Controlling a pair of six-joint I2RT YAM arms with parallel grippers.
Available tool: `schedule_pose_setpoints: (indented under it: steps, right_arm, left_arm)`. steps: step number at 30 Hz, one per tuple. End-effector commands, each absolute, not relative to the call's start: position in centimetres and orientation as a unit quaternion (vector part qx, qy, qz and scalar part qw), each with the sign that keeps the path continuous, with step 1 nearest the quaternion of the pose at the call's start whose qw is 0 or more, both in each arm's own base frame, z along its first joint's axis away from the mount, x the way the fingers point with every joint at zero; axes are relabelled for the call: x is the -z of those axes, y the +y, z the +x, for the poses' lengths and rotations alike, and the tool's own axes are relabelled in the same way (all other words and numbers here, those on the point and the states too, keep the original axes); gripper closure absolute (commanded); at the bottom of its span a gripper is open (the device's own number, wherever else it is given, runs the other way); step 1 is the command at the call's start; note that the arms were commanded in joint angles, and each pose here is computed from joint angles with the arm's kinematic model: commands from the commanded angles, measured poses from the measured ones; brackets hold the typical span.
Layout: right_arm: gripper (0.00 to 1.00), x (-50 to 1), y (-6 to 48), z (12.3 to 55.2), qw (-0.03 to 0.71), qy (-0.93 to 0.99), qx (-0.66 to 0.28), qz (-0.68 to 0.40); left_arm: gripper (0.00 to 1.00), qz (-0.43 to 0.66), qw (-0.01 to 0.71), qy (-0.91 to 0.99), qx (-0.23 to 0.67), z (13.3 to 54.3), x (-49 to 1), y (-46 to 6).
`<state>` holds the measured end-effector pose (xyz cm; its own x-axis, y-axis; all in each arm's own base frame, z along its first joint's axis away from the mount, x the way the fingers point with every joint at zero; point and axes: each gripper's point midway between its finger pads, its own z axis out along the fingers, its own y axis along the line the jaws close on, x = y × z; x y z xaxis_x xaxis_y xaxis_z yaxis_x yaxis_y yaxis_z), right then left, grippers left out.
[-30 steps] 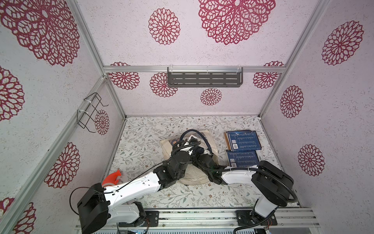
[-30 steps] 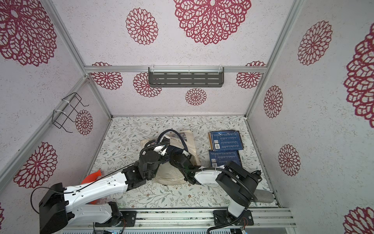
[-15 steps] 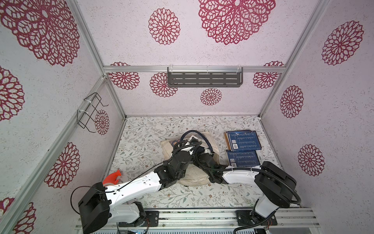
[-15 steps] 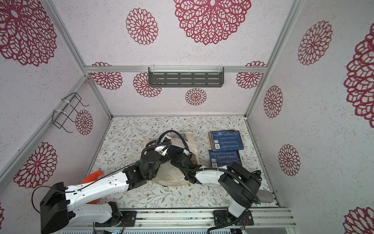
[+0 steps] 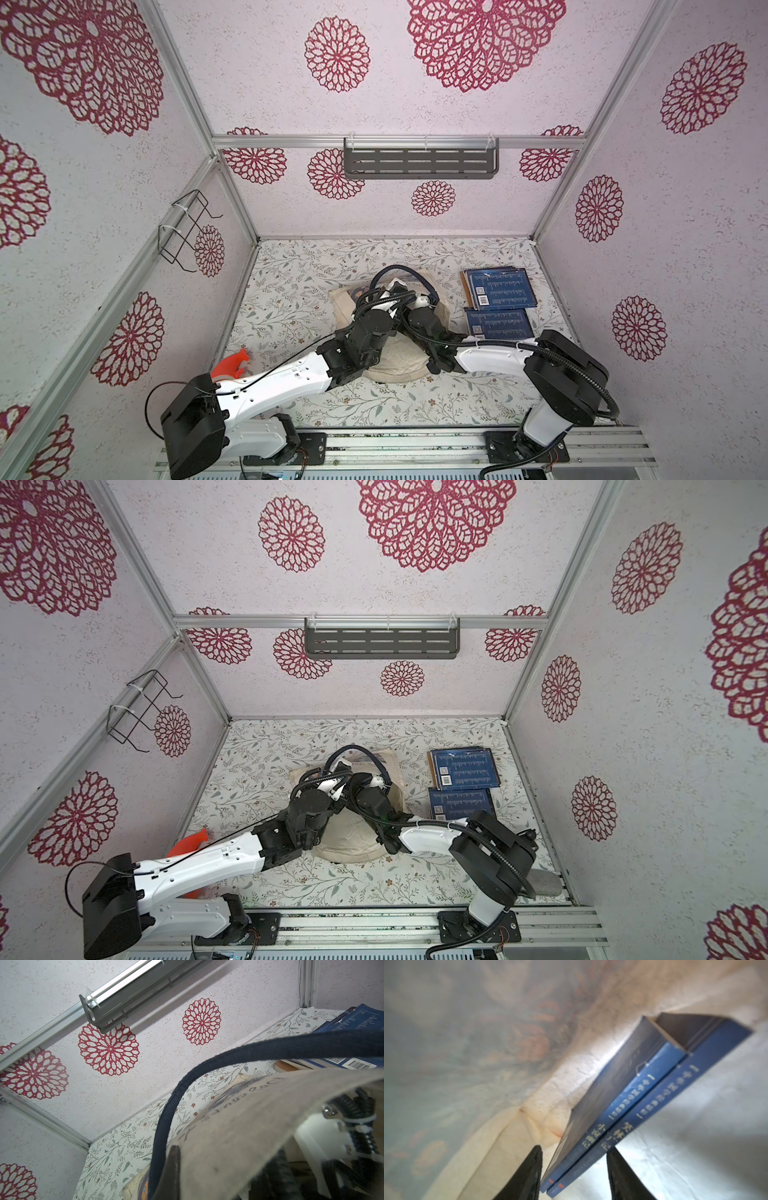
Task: Take out the books from the canvas bag
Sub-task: Pick up the book from the canvas bag.
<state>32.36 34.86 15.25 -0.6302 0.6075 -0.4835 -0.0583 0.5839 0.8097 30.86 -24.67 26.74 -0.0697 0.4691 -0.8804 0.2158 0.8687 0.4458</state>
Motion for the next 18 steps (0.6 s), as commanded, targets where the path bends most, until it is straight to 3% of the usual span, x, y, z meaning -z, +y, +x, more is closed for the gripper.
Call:
schedule_pose_setpoints:
  steps: [1,12,18]
  right_arm:
    - [0.50,-18.9,35.7,33.5,0.421,0.762,-0.462,0.169]
    - [0.69,-16.9,35.8,32.5,0.389,0.772,-0.470,0.177]
    - [0.69,-14.7,35.8,31.8,0.362,0.786,-0.467,0.185]
  left_arm:
    - [1.00,0.212,0.670,0.708,-0.069,30.8,-29.9,-25.6]
    - [1.00,0.215,0.669,0.708,-0.072,30.8,-29.8,-25.7]
    - [1.00,0.214,0.668,0.709,-0.074,30.9,-29.8,-25.7]
